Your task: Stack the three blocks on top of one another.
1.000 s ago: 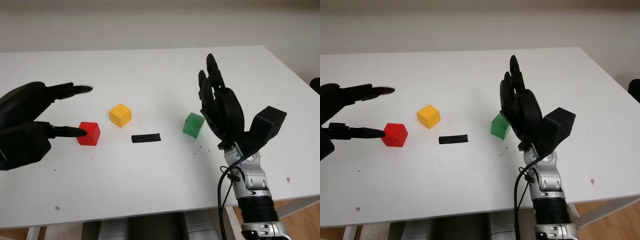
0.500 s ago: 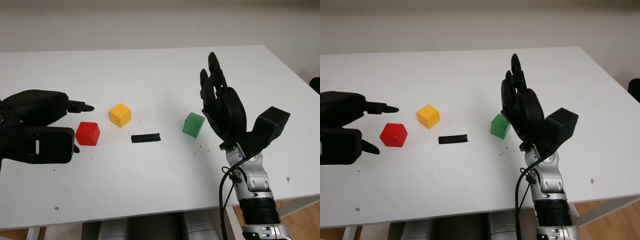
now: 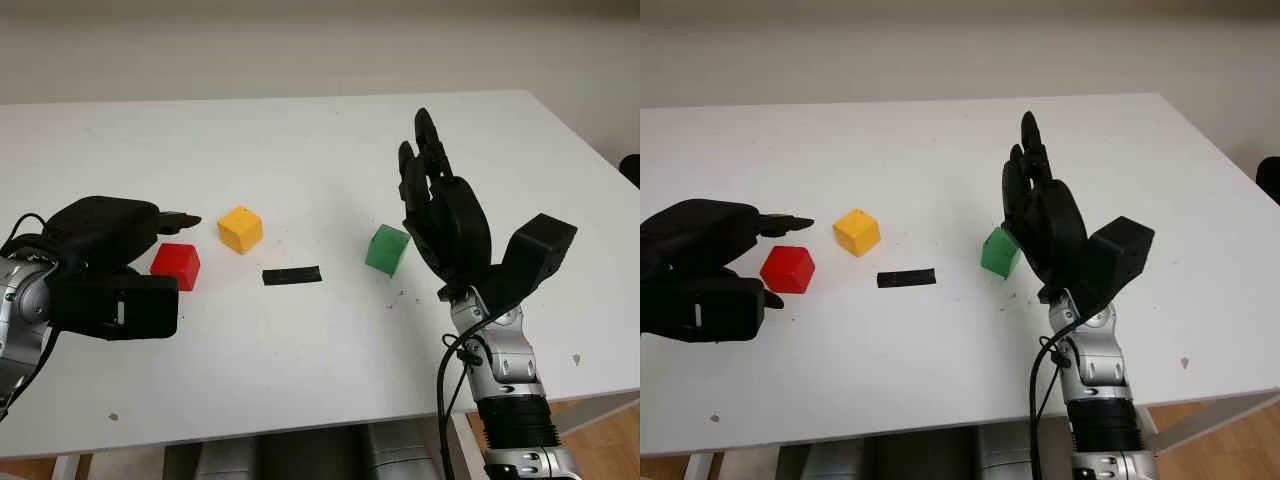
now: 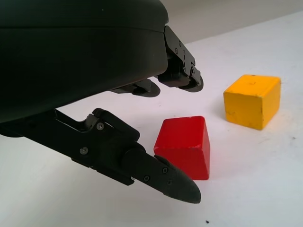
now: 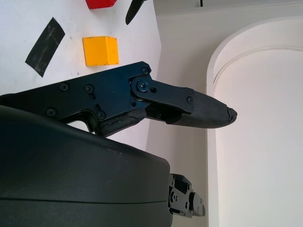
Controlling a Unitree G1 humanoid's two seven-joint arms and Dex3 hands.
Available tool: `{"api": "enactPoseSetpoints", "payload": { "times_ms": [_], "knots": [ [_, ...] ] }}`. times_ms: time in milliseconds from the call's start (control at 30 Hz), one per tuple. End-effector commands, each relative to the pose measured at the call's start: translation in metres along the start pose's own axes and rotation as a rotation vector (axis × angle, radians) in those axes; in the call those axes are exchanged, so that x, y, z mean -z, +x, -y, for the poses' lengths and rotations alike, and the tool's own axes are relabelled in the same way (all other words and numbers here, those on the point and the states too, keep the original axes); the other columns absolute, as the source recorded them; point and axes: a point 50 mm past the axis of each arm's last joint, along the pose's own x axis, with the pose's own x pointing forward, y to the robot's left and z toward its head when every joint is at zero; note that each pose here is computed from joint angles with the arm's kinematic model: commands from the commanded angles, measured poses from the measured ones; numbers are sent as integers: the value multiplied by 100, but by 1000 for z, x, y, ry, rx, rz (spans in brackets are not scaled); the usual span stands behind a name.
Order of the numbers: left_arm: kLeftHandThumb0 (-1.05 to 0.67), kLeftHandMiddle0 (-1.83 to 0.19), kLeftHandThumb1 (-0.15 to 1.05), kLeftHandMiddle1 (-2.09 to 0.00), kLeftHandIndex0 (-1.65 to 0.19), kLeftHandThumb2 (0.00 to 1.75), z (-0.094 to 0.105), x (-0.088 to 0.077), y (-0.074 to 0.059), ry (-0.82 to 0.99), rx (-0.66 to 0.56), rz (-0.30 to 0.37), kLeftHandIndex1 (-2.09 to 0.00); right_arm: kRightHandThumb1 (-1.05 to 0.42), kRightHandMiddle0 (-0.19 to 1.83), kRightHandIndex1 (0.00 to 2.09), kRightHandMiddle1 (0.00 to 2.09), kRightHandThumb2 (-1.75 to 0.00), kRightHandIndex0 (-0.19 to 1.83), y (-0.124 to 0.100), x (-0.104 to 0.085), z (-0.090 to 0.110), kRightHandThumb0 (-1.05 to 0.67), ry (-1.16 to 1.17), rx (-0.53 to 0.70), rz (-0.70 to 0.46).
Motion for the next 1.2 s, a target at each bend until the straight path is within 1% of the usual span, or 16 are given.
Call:
{"api": "enactPoseSetpoints", "payload": {
  "times_ms": [0, 100, 200, 267, 400, 500, 600, 733, 900, 1067, 1167],
  "knots": [
    [-69, -37, 87, -6, -34, 6, -1, 0, 2, 21, 1, -8, -6, -105, -19, 0, 0, -66, -19, 5, -7, 0, -76, -14, -6, 33],
    [-71, -37, 88, -6, -36, 6, 0, 1, 4, 35, 0, -19, -7, -105, -19, 0, 0, -67, -19, 4, -7, 0, -75, -10, -6, 37],
    [-73, -36, 88, -5, -36, 6, -1, 1, 5, 66, 6, -47, -7, -105, -19, 0, 0, -67, -19, 4, -8, 1, -74, -7, -5, 36],
    [-77, -37, 89, -6, -40, 6, -2, 1, 6, 98, -1, -63, -9, -105, -19, 0, 0, -67, -19, 3, -8, 1, -74, -8, -6, 35],
    [-80, -27, 92, -1, -42, 7, -4, 1, 7, 110, -9, -81, -10, -105, -19, 0, 0, -67, -19, 2, -8, 0, -75, -9, -2, 34],
    [-82, -24, 94, -1, -45, 7, -4, 1, 8, 103, -22, -74, -13, -105, -19, 0, 0, -67, -19, 2, -8, 0, -74, -8, 0, 34],
    [-78, -26, 93, -3, -49, 5, -3, 1, 9, 101, -29, -70, -16, -105, -19, 0, 0, -67, -19, 1, -7, -1, -74, -4, -1, 33],
    [-74, -26, 92, -4, -51, 5, 0, 2, 12, 104, -34, -67, -18, -105, -19, 0, 0, -65, -19, 0, -7, -1, -75, -4, 1, 35],
    [-74, -28, 93, -6, -46, 6, 3, 1, 13, 99, -19, -53, -16, -105, -19, 0, 0, -65, -19, -1, -8, -1, -74, -4, 4, 38],
    [-74, -31, 95, -7, -52, 6, 5, -2, 14, 121, -21, -38, -20, -105, -19, 0, 0, -66, -19, -2, -9, 0, -74, -5, 5, 41],
    [-70, -33, 95, -7, -55, 6, 8, -3, 16, 123, -14, -38, -24, -105, -19, 0, 0, -66, -19, -2, -9, 0, -74, -3, 0, 43]
  ]
}}
